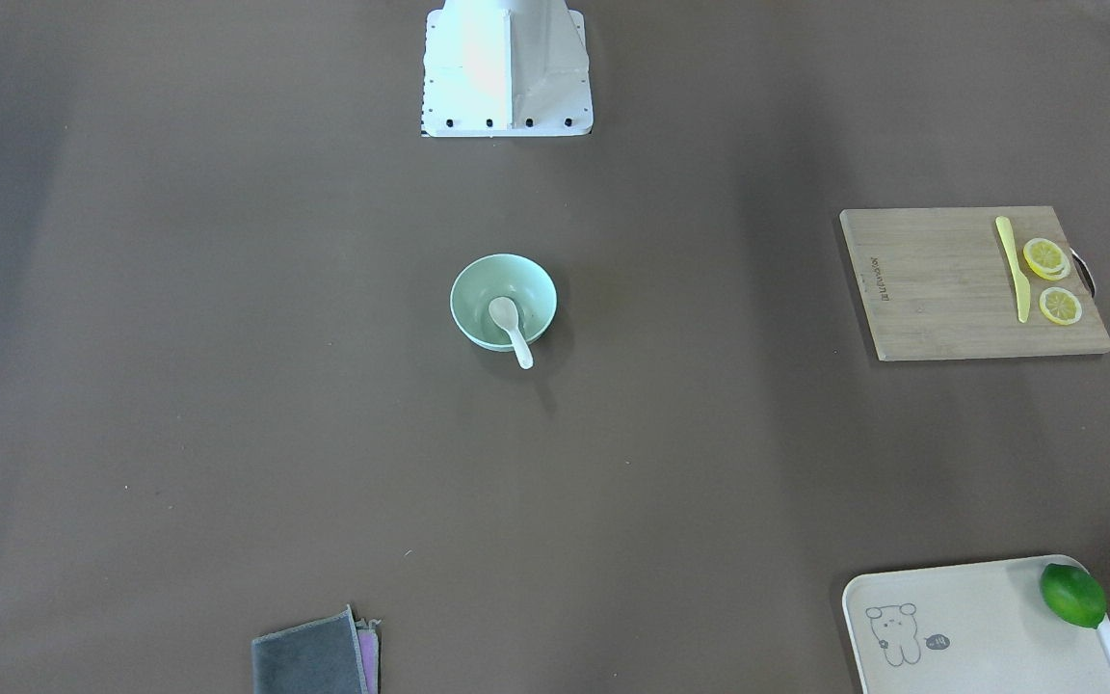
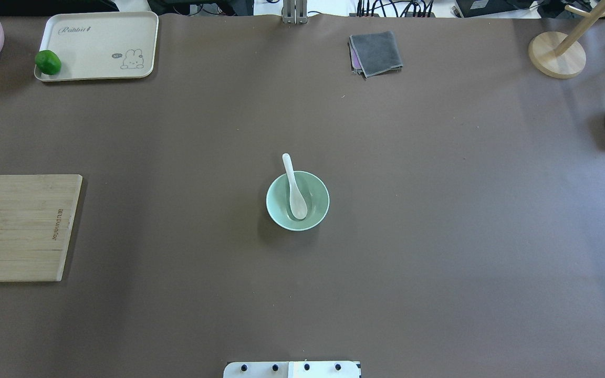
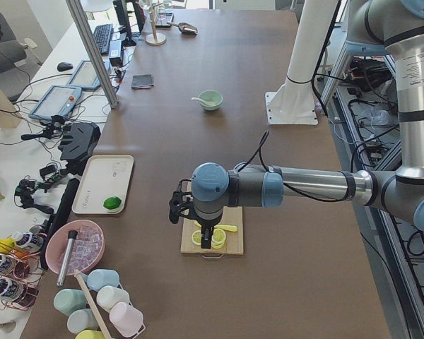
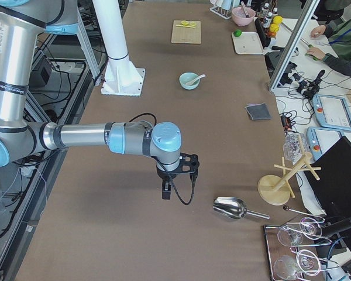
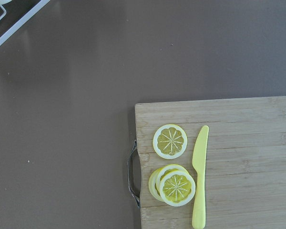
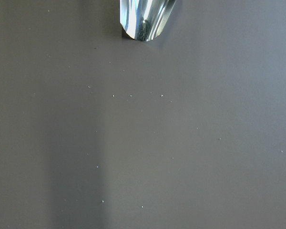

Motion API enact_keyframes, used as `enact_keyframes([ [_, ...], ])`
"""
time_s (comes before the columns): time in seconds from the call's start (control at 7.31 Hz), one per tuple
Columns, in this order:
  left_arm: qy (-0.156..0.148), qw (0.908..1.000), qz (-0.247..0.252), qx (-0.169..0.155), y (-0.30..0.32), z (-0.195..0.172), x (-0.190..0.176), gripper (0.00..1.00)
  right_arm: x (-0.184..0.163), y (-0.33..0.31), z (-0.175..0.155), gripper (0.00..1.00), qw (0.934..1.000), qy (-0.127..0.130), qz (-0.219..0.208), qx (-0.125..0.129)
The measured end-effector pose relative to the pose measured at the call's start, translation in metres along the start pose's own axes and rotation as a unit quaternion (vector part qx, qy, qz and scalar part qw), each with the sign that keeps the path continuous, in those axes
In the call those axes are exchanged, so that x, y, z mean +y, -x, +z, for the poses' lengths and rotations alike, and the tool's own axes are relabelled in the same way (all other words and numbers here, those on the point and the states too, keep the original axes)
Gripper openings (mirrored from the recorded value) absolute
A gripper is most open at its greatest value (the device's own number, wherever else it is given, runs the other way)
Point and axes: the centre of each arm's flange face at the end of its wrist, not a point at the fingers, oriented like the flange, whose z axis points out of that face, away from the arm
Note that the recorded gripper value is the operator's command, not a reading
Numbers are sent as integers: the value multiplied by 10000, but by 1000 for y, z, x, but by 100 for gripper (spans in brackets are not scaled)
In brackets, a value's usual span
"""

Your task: Place spoon in bowl

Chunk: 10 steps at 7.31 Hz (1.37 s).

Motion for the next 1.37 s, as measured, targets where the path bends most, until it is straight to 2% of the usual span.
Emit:
enact_keyframes([
  [1.37,-5,10000,8,1,-3,-2,9,98,2,13,19,100,9995,258,-163,-21],
])
